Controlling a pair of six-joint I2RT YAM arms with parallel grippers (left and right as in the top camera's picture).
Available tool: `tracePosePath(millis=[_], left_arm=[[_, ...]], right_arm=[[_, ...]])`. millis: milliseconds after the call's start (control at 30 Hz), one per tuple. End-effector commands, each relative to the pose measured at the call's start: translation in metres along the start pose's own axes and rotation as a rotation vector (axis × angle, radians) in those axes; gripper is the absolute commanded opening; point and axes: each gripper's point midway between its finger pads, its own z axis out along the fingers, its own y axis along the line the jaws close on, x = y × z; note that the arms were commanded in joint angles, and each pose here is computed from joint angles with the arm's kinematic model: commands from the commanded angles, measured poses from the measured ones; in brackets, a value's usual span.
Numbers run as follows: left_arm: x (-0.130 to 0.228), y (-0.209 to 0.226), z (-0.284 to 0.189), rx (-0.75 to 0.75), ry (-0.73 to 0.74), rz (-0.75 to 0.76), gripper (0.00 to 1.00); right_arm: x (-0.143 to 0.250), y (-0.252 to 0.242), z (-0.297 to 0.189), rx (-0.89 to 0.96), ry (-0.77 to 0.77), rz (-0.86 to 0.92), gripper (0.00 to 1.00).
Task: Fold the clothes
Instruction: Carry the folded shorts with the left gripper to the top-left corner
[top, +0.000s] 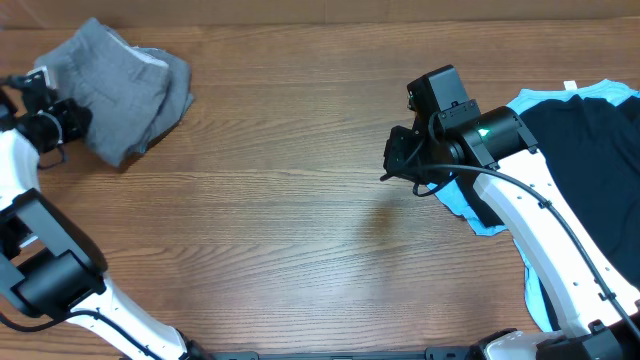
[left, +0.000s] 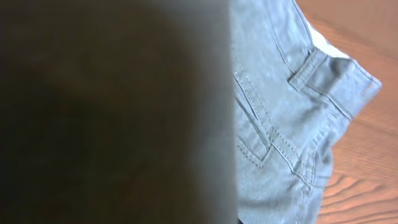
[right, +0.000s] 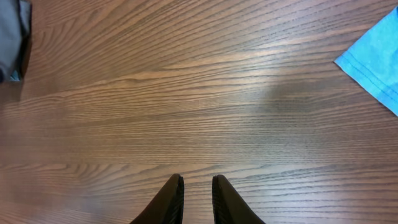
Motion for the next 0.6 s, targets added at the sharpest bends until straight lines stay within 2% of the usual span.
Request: tracePosePath(millis=[0, 67, 100, 133, 167, 233, 367, 567], left_arm=[[-0.021, 0.002, -0.02, 0.094, -0.086, -0.054, 0.05], [-0.022, 0.01, -0.023, 0.075, -0.094, -0.087, 0.08], [-0.021, 0.013, -0.024, 0.063, -0.093, -0.093, 0.25], [-0.02, 0.015, -0.024, 0.053, -0.089, -0.1, 0.45], [-0.02, 0.015, -0.023, 0.052, -0.087, -0.115, 1.0], [-0.021, 0.012, -0.025, 0.073, -0.089, -0.191, 1.0], [-0.023, 0.0, -0.037, 0.109, -0.068, -0.24, 1.0], [-0.019, -0.007, -0.095, -0.014, 0.003, -0.323, 1.0]], right_arm=[[-0.002, 0.0, -0.001, 0.005, -0.012, -0.006, 0.19], [-0.002, 0.001, -0.001, 0.003, -0.014, -0.007, 0.19], [-0.002, 0.001, -0.001, 0.003, -0.015, -0.007, 0.19], [-0.002, 0.001, -0.001, 0.003, -0.014, -0.007, 0.19], [-0.002, 0.001, -0.001, 0.003, -0.014, -0.004, 0.19], [-0.002, 0.001, -0.001, 0.003, -0.014, -0.004, 0.19], [-0.001, -0.001, -0.001, 0.008, -0.008, -0.003, 0.2], [0.003, -0.003, -0.005, 0.015, -0.003, -0.016, 0.19]])
